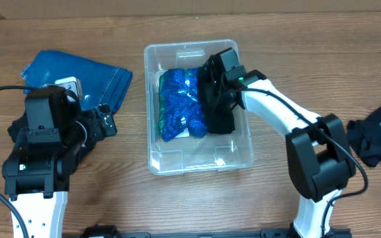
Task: Pack container
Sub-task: 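Carry the black garment into the bin beside the sequined bundle and release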
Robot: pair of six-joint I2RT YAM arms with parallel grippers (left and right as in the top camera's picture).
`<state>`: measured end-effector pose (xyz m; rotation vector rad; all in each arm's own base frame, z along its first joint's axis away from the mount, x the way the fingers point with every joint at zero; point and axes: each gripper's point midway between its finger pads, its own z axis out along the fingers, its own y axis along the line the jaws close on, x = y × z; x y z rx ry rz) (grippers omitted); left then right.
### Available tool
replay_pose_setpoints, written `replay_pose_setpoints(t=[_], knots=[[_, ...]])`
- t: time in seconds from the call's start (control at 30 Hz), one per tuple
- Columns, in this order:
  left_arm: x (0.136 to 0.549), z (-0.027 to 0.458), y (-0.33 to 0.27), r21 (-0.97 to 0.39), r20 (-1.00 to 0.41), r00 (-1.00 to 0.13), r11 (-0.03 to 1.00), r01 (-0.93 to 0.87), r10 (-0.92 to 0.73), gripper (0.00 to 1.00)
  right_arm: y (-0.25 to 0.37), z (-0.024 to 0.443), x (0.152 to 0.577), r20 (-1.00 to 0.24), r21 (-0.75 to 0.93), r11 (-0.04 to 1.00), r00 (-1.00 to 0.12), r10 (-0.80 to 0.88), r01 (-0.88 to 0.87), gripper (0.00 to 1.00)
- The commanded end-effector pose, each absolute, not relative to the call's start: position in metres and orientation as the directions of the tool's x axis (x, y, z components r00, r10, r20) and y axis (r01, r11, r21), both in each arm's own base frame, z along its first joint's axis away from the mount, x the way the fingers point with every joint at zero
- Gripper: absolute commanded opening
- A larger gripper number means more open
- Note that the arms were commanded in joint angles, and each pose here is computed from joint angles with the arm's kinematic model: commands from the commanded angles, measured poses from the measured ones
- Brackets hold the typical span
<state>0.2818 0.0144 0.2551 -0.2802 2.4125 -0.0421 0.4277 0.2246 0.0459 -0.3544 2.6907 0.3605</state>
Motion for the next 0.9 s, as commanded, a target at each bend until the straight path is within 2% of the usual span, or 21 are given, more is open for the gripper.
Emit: replay_pose_setpoints(t=[0.0, 0.03, 0.07, 0.1, 0.17, 0.2, 0.23, 0.3, 0.37, 0.43, 0.5, 0.6, 0.73, 0.87], knots=[[0.284, 0.263, 0.014, -0.112, -0.661, -0.718, 0.975, -0.193, -0.218, 1.0, 0.223, 0.049, 0.43, -0.426, 0.178, 0.93, -0.877, -0.222, -0.321, 0.15], [0.284, 0.263, 0.014, -0.112, -0.661, -0.718, 0.975, -0.193, -0.218, 1.0, 0.223, 0.058, 0.431, -0.432, 0.178, 0.93, -0.875, -0.22, -0.322, 0.29], [0.284, 0.263, 0.014, -0.112, -0.661, -0.718, 0.975, -0.193, -0.218, 1.0, 0.223, 0.074, 0.433, -0.447, 0.177, 0.929, -0.868, -0.217, -0.324, 0.39], [0.284, 0.263, 0.014, -0.112, -0.661, -0.718, 0.975, -0.193, -0.218, 1.0, 0.222, 0.092, 0.436, -0.471, 0.167, 0.931, -0.856, -0.215, -0.325, 0.42], [0.284, 0.263, 0.014, -0.112, -0.661, -0.718, 0.975, -0.193, -0.218, 1.0, 0.204, 0.17, 0.449, -0.585, 0.12, 0.961, -0.8, -0.134, -0.249, 0.57], [0.284, 0.263, 0.014, -0.112, -0.661, -0.718, 0.975, -0.193, -0.218, 1.0, 0.187, 0.215, 0.456, -0.655, 0.127, 0.978, -0.755, -0.041, -0.164, 0.72], [0.284, 0.263, 0.014, -0.111, -0.661, -0.718, 0.975, -0.193, -0.218, 1.0, 0.172, 0.242, 0.458, -0.695, 0.142, 0.983, -0.719, 0.018, -0.113, 0.98], [0.284, 0.263, 0.014, -0.112, -0.66, -0.719, 0.975, -0.193, -0.218, 1.0, 0.114, 0.297, 0.456, -0.761, 0.203, 0.979, -0.627, 0.17, 0.02, 1.0], [0.283, 0.263, 0.014, -0.111, -0.658, -0.721, 0.975, -0.194, -0.218, 1.0, 0.057, 0.306, 0.451, -0.744, 0.238, 0.956, -0.601, 0.292, 0.17, 1.0], [0.283, 0.263, 0.014, -0.111, -0.658, -0.72, 0.975, -0.194, -0.218, 1.0, -0.034, 0.287, 0.433, -0.66, 0.257, 0.87, -0.581, 0.476, 0.421, 1.0], [0.283, 0.263, 0.014, -0.111, -0.658, -0.72, 0.975, -0.194, -0.218, 1.0, -0.098, 0.266, 0.416, -0.588, 0.274, 0.789, -0.554, 0.59, 0.55, 1.0], [0.283, 0.263, 0.014, -0.111, -0.658, -0.721, 0.975, -0.193, -0.218, 1.0, -0.199, 0.231, 0.383, -0.514, 0.262, 0.625, -0.442, 0.735, 0.735, 1.0], [0.283, 0.263, 0.014, -0.111, -0.658, -0.721, 0.975, -0.194, -0.218, 1.0, -0.277, 0.168, 0.347, -0.366, 0.264, 0.458, -0.351, 0.862, 0.849, 1.0], [0.283, 0.262, 0.014, -0.11, -0.656, -0.723, 0.975, -0.194, -0.218, 1.0, -0.315, 0.122, 0.322, -0.281, 0.238, 0.36, -0.29, 0.915, 0.902, 1.0]])
